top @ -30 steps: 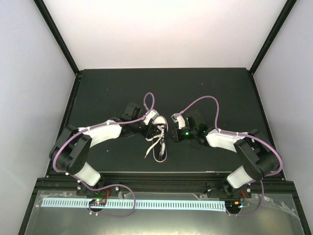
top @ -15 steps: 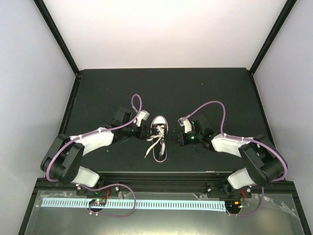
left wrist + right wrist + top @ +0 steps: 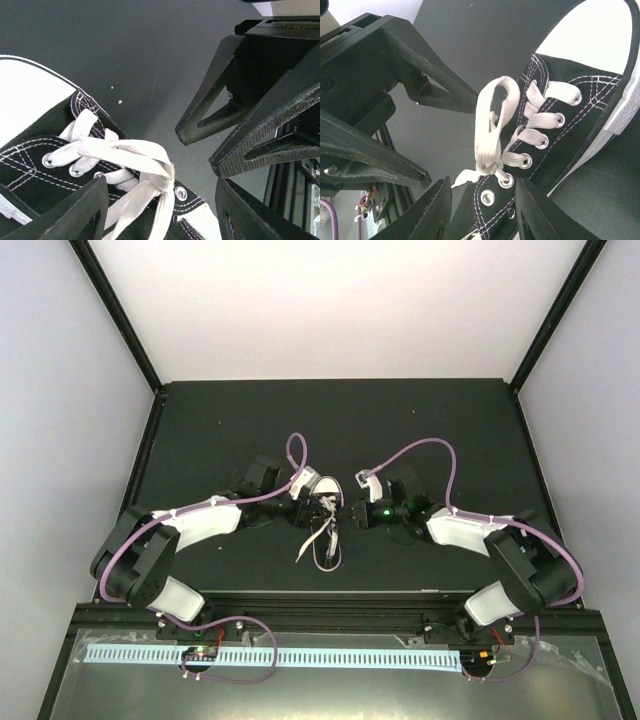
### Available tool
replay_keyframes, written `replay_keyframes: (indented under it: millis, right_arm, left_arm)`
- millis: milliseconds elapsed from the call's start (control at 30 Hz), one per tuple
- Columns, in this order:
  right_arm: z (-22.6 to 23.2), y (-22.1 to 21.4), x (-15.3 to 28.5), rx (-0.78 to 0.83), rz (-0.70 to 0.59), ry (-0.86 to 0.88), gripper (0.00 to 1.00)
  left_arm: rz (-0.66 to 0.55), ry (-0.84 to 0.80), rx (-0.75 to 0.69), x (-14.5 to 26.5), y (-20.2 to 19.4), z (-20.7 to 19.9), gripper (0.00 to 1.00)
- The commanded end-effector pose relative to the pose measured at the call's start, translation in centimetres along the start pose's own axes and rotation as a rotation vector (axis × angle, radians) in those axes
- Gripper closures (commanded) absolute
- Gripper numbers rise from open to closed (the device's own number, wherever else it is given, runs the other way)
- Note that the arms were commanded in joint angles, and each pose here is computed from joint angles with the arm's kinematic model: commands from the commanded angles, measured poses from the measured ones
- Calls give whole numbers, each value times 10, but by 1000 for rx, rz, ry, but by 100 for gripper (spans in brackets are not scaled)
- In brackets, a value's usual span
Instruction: Tie the shoes
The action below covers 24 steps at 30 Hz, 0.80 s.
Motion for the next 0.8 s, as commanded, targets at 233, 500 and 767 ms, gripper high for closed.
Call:
replay_keyframes:
  millis: [233, 500, 767]
  right_arm:
    - [0, -1, -1, 52, -39, 35, 69]
    - [-6, 1, -7, 42, -34, 17, 72]
    - [-5, 4, -13, 37, -11, 61, 74]
  left_arm:
    - [-61, -4, -156, -8, 9, 3, 49]
    - [-35, -27, -157, -22, 2, 9, 56]
    - [-20, -33, -153, -26, -1, 9, 65]
Point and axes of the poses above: each gripper's point midway between its finger pads, its own x axis back along the fingers, its own z axis along the line the jaws close on, y = z × x, the point moved 9 cm from there along x, back along the fingers, and after that the axes turned 15 degrees about -x, right-handed, at the moved point
